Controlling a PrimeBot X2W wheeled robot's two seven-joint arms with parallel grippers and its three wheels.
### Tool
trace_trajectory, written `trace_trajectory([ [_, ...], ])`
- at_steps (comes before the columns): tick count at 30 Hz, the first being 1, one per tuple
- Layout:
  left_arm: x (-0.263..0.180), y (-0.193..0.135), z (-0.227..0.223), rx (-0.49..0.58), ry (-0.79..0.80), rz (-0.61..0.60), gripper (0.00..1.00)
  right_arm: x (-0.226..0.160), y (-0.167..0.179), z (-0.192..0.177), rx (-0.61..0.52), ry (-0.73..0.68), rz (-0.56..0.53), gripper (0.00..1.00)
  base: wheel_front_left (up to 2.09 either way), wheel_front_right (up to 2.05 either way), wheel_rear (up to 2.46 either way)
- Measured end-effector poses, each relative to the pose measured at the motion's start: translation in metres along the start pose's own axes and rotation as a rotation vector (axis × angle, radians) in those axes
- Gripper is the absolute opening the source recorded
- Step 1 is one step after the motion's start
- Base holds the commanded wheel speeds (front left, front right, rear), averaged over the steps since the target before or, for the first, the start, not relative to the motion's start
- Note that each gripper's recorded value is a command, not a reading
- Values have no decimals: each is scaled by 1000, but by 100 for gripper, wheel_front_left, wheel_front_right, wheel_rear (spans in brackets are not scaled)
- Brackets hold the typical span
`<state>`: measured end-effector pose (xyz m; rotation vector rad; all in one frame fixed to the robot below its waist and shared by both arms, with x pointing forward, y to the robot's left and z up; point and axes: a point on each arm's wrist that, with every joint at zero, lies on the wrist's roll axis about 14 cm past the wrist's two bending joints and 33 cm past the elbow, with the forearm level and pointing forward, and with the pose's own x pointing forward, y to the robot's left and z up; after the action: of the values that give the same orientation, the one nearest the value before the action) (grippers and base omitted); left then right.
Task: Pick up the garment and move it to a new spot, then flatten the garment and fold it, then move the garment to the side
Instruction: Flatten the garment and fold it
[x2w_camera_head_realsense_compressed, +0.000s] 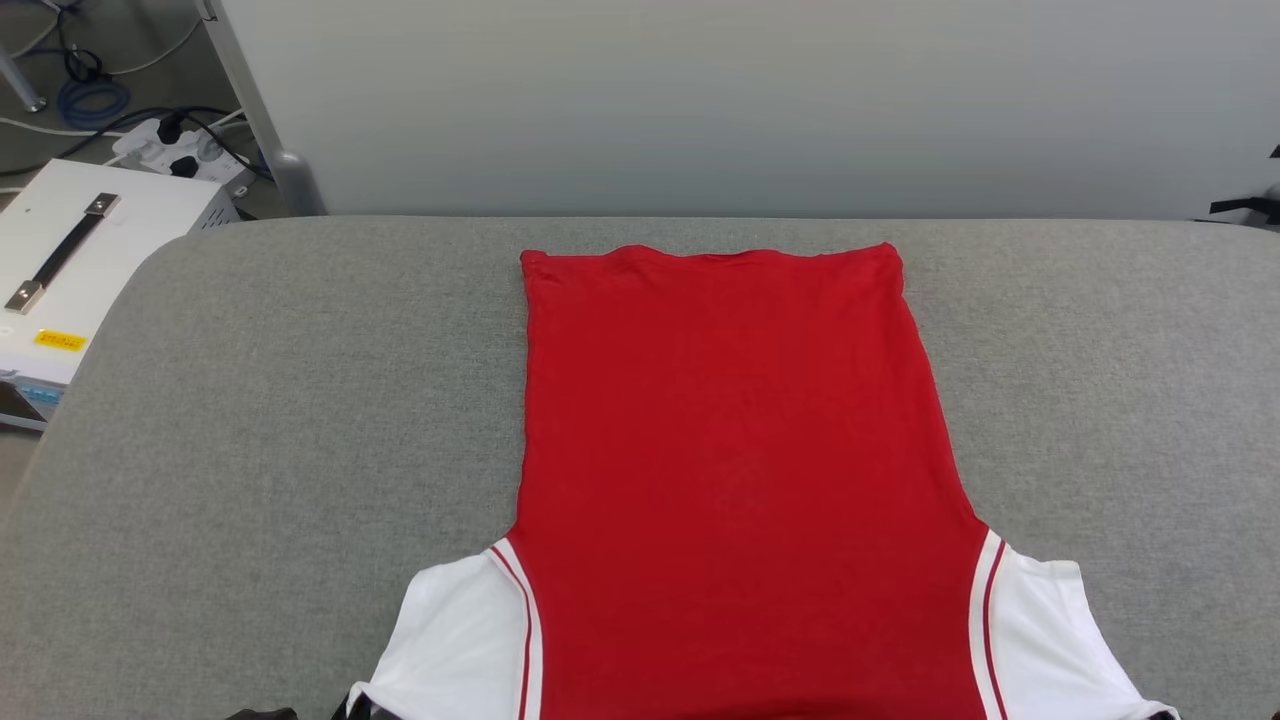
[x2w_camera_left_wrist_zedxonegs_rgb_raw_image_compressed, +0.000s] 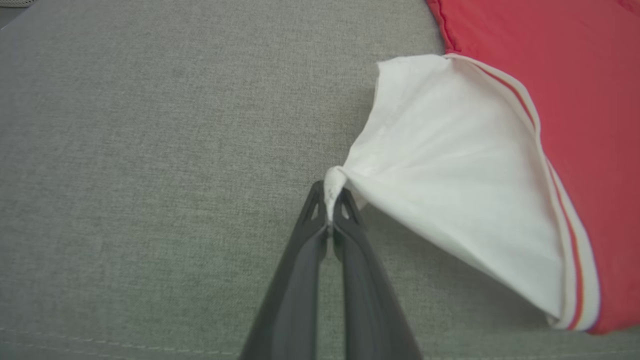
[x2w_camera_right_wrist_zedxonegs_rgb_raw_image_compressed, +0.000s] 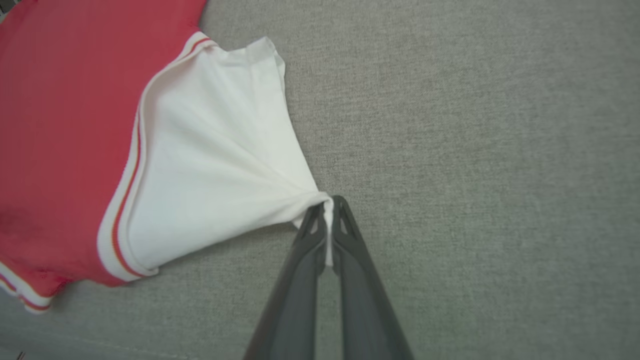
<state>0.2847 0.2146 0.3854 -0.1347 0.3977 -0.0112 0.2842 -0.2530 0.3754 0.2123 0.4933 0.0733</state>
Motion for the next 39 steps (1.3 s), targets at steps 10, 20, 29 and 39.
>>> trace_trajectory([
  [10, 4, -6, 12, 19, -43, -14, 0, 11, 4, 72, -57, -190, -6, 100, 0, 0, 0],
  [20, 21, -19, 31, 24, -97, -41, 0, 33, 58, 259, -296, -536, 104, 100, 0, 0, 0],
  [29, 45, -29, 53, 35, -152, -66, 0, 120, 112, 328, -432, -344, 163, 100, 0, 0, 0],
  [39, 68, -33, 54, 21, -154, -52, 0, 228, 103, 266, -408, 272, 96, 100, 0, 0, 0],
])
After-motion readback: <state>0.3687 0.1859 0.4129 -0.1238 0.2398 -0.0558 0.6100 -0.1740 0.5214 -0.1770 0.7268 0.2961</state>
